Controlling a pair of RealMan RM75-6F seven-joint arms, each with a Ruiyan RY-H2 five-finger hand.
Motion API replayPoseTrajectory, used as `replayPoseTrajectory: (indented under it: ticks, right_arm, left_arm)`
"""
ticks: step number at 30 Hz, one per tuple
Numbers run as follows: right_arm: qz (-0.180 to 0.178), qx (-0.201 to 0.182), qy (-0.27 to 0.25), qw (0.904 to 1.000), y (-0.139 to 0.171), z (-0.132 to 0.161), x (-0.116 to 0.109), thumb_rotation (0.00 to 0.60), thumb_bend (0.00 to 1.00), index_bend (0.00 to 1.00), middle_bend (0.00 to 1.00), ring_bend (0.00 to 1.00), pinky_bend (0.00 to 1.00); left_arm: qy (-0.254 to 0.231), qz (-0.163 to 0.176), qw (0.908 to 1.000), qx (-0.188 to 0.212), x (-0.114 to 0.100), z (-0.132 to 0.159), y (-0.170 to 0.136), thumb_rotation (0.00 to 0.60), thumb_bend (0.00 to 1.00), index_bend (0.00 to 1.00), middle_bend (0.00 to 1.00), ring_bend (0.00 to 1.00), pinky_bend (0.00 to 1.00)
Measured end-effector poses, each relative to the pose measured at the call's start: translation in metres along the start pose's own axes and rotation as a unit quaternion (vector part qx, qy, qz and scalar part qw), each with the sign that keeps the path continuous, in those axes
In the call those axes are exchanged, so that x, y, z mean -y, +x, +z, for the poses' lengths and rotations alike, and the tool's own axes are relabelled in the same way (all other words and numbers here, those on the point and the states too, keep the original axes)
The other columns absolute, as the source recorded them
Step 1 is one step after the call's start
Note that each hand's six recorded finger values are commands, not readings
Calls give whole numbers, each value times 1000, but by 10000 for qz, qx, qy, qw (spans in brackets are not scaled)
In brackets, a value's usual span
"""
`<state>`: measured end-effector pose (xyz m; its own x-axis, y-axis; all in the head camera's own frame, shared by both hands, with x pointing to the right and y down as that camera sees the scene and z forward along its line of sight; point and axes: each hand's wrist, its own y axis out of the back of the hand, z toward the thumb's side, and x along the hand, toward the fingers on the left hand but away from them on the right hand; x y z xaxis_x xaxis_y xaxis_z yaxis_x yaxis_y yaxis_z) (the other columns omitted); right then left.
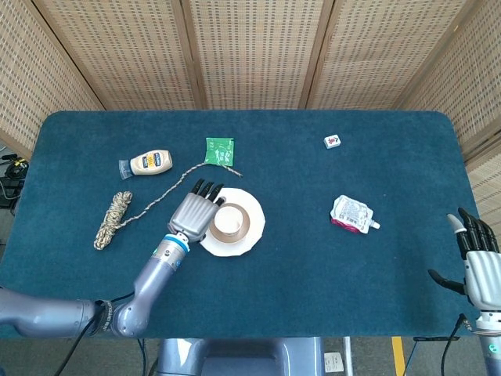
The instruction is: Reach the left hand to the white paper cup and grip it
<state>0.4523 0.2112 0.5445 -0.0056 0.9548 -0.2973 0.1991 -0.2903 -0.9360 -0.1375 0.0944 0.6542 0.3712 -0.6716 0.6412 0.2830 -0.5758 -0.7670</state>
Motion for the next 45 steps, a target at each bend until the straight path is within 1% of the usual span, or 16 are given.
replayPoseTrajectory:
  ticks: [8, 11, 14, 16, 18, 23, 26, 32, 35, 36, 38, 40, 45]
  right_arm:
    - [7, 77, -113, 9999, -2, -7, -3, 600, 53, 35, 0, 0, 115]
    - [7, 108, -145, 9998, -3, -9, -4, 600, 53, 35, 0, 0, 115]
    - [-27, 122, -200, 9997, -4, -11, -6, 600, 53, 35, 0, 0, 115]
    - [-39, 116, -247, 9996, -4, -11, -7, 600, 53, 35, 0, 0, 115]
    - [-46, 95, -301, 9995, -3, -10, -8, 600, 52, 34, 0, 0, 115]
    - [-80, 40, -319, 9995, -3, -8, -9, 600, 53, 34, 0, 0, 115]
    - [-87, 22, -307, 9995, -3, -6, -8, 600, 53, 34, 0, 0, 115]
    - [-102, 28, -278, 9996, -2, -6, -8, 600, 53, 34, 0, 0, 115]
    - [-87, 63, -261, 9996, -2, -6, -8, 600, 53, 35, 0, 0, 115]
    - [-79, 73, -252, 9996, -2, -6, -8, 600, 53, 35, 0, 0, 115]
    - [-58, 91, -238, 9997, -2, -5, -7, 600, 53, 35, 0, 0, 115]
    - [-38, 84, -232, 9997, -1, -4, -6, 600, 52, 35, 0, 0, 115]
    - [-15, 8, -222, 9998, -1, 2, -4, 600, 53, 34, 0, 0, 115]
  left_arm:
    - [140, -80, 9999, -28, 2, 18, 19, 600, 199, 204, 0, 0, 0]
    - [126, -124, 9998, -1, 3, 27, 24, 600, 205, 224, 0, 0, 0]
    - [143, -199, 9997, 22, 7, 34, 28, 600, 246, 276, 0, 0, 0]
    - [171, -250, 9995, 17, 10, 37, 31, 600, 318, 356, 0, 0, 0]
    - [173, -277, 9995, 10, 13, 37, 31, 600, 362, 408, 0, 0, 0]
    - [49, -245, 9997, 12, 11, 35, 31, 600, 376, 429, 0, 0, 0]
    - [-132, -129, 9998, 37, 3, 31, 27, 600, 377, 429, 0, 0, 0]
    - [-401, 251, 9988, 141, -25, 13, 7, 600, 375, 422, 0, 0, 0]
    - [-438, 393, 9982, 89, -35, -8, -8, 600, 375, 411, 0, 0, 0]
    - [-409, 437, 9982, 28, -36, -20, -15, 600, 375, 410, 0, 0, 0]
    - [-354, 477, 9982, -79, -35, -39, -25, 600, 375, 409, 0, 0, 0]
    - [-358, 447, 9982, -189, -29, -57, -35, 600, 375, 409, 0, 0, 0]
    - [-384, 101, 9984, -414, 0, -89, -49, 600, 375, 404, 0, 0, 0]
